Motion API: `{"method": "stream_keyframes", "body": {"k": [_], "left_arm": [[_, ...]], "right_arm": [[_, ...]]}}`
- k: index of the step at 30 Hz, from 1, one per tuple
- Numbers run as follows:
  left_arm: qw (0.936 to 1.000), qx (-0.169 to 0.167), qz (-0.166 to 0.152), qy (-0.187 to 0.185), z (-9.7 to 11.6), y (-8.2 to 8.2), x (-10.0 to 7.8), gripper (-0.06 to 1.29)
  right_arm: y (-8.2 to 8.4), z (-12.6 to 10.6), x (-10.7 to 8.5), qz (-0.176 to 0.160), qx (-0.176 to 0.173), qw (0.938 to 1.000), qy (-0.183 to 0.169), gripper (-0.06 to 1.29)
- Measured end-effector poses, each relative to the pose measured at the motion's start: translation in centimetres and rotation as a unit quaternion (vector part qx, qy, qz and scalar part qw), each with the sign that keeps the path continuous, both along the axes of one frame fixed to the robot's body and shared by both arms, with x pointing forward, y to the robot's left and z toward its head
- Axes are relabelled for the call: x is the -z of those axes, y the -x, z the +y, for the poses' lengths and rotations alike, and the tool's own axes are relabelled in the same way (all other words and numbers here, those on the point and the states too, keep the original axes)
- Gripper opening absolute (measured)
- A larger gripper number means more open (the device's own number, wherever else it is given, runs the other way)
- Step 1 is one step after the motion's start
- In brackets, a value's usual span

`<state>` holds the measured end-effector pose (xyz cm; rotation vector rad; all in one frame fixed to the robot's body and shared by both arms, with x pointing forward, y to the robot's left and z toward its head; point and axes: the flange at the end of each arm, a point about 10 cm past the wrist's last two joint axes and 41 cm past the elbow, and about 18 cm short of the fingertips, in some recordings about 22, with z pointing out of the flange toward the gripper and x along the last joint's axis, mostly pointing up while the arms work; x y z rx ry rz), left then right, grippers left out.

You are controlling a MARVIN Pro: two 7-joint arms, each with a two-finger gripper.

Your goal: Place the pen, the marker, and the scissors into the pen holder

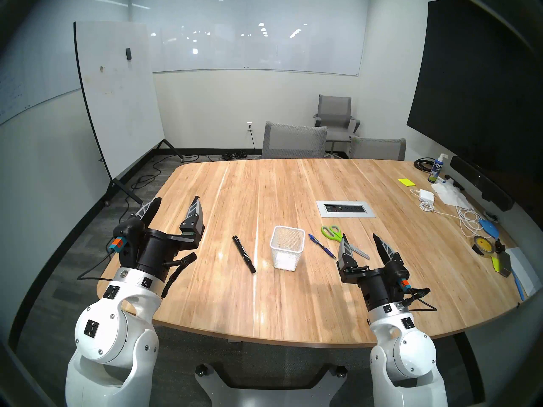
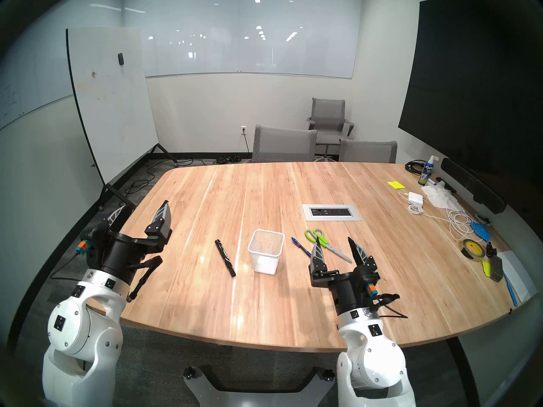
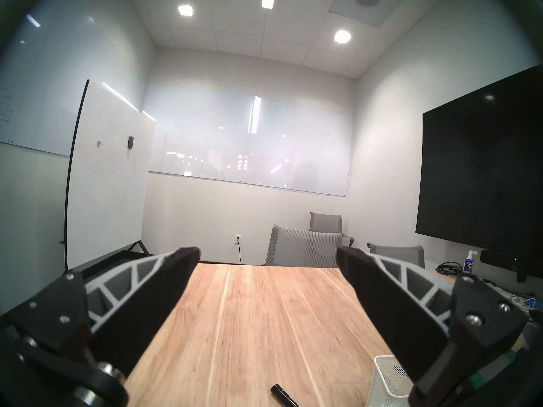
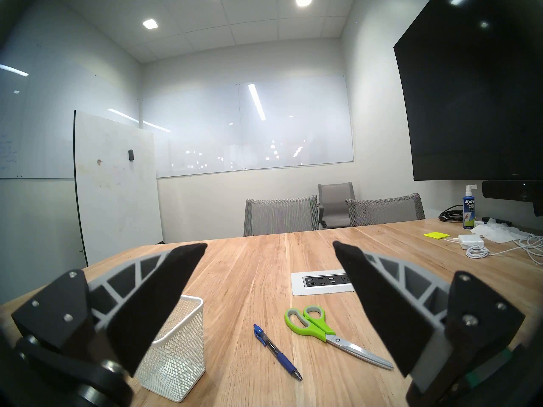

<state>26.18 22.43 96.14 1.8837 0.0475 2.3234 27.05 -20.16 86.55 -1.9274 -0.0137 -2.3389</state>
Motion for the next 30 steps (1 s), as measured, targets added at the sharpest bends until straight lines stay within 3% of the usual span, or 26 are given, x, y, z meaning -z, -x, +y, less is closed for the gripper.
{"method": "stream_keyframes", "body": {"k": [30], "left_arm": [[0.9947, 0.025, 0.088, 0.048, 0.7, -1.3, 0.1, 1.27]], "right_arm": [[0.0, 0.0, 0.0, 0.000, 0.000, 1.0000, 0.000, 1.24]]}}
